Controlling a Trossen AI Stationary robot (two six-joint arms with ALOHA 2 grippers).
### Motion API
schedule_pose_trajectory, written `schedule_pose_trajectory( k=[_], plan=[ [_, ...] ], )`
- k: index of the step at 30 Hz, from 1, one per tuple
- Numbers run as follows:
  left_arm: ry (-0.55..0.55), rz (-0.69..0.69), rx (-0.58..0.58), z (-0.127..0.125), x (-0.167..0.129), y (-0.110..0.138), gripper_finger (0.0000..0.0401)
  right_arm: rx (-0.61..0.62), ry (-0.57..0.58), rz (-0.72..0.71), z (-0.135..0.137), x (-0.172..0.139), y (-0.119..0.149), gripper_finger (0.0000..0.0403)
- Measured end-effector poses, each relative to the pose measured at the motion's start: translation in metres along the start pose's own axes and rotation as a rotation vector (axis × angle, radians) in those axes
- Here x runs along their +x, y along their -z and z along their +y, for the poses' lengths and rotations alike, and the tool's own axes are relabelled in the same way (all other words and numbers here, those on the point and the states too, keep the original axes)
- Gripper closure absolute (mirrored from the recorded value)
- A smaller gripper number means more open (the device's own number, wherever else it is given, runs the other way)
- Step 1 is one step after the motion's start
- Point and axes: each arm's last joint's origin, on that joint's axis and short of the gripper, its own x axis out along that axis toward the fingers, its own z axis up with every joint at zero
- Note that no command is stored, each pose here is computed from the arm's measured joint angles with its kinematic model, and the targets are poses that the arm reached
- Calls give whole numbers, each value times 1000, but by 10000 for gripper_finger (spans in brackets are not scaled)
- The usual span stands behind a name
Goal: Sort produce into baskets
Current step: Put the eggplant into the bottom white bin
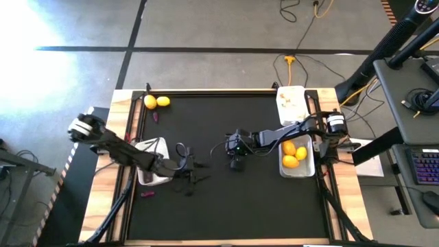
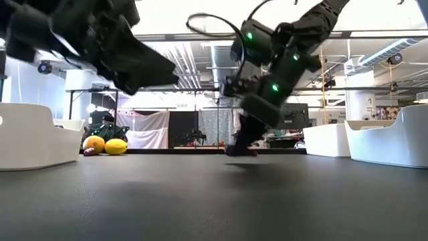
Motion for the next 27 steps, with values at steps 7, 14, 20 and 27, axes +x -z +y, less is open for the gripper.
schedule_pose_trajectory(
  k=[7,14,20,27],
  plan=[
    [-46,15,25,-8,-35,-18,228,-31,-43,-65,4,-12,-27,372],
    [-91,72,-33,-7,-78,-27,227,-67,-91,-191,9,-5,-62,374],
    [-212,200,-87,7,-85,-13,223,-79,-142,-175,15,20,-72,374],
    [-232,240,-108,14,-69,-8,190,-90,-136,-119,21,54,-74,348]
  ],
)
